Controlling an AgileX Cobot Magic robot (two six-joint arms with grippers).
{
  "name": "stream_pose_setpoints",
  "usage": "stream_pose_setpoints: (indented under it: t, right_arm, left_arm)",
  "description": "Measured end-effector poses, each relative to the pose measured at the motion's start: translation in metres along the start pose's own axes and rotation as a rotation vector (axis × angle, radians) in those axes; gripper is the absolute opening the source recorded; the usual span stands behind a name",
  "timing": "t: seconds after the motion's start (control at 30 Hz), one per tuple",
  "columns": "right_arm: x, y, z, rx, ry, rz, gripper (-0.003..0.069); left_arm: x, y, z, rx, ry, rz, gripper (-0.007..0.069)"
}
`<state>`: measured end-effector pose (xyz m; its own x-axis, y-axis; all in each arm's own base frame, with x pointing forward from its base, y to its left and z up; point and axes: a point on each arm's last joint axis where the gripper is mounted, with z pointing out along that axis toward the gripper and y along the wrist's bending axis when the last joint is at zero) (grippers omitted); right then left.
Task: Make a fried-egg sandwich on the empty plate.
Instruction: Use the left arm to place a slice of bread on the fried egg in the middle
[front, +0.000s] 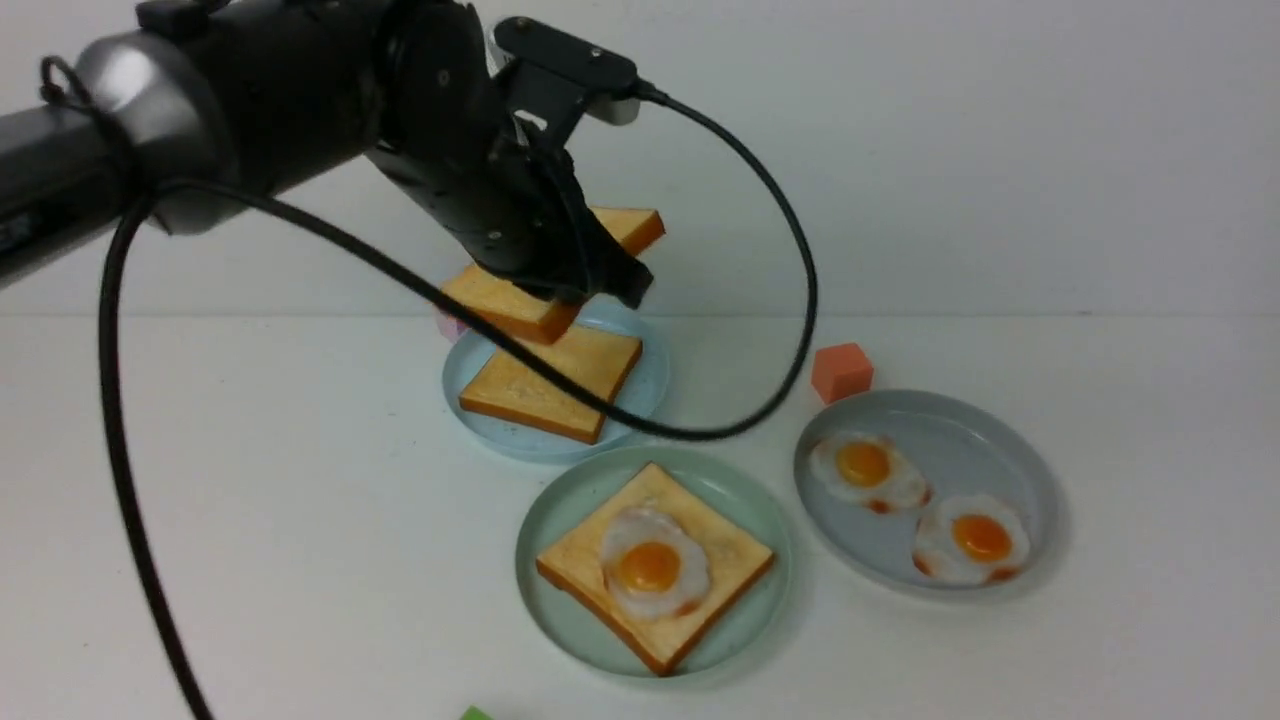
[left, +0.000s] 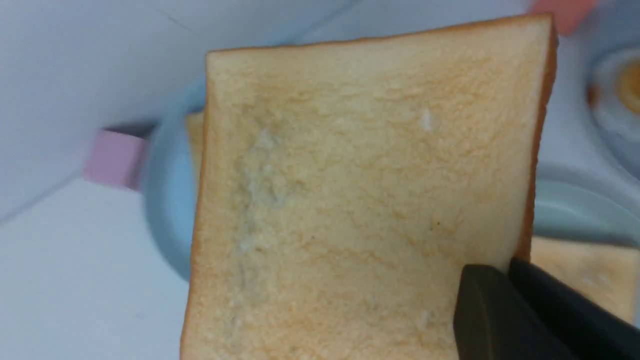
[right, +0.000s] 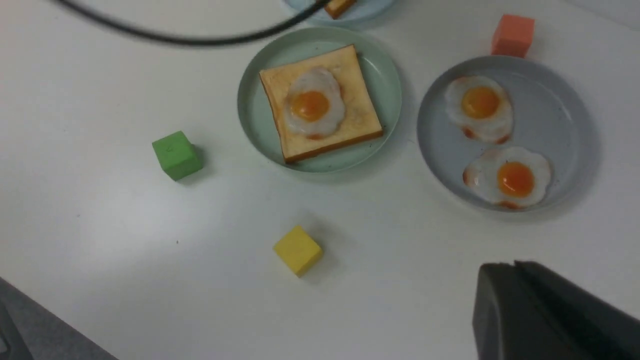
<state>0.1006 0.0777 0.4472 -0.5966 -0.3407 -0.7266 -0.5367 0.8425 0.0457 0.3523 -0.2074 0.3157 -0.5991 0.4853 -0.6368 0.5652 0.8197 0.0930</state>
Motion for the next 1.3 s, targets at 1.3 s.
stream_pose_setpoints:
  t: [1.3]
  right_arm:
    - [0.015, -0.006, -0.034, -0.001, -0.108, 0.004, 0.0074]
  left_arm:
    - [0.071, -0.104, 0.07, 0.144, 0.26, 0.098, 0.0022]
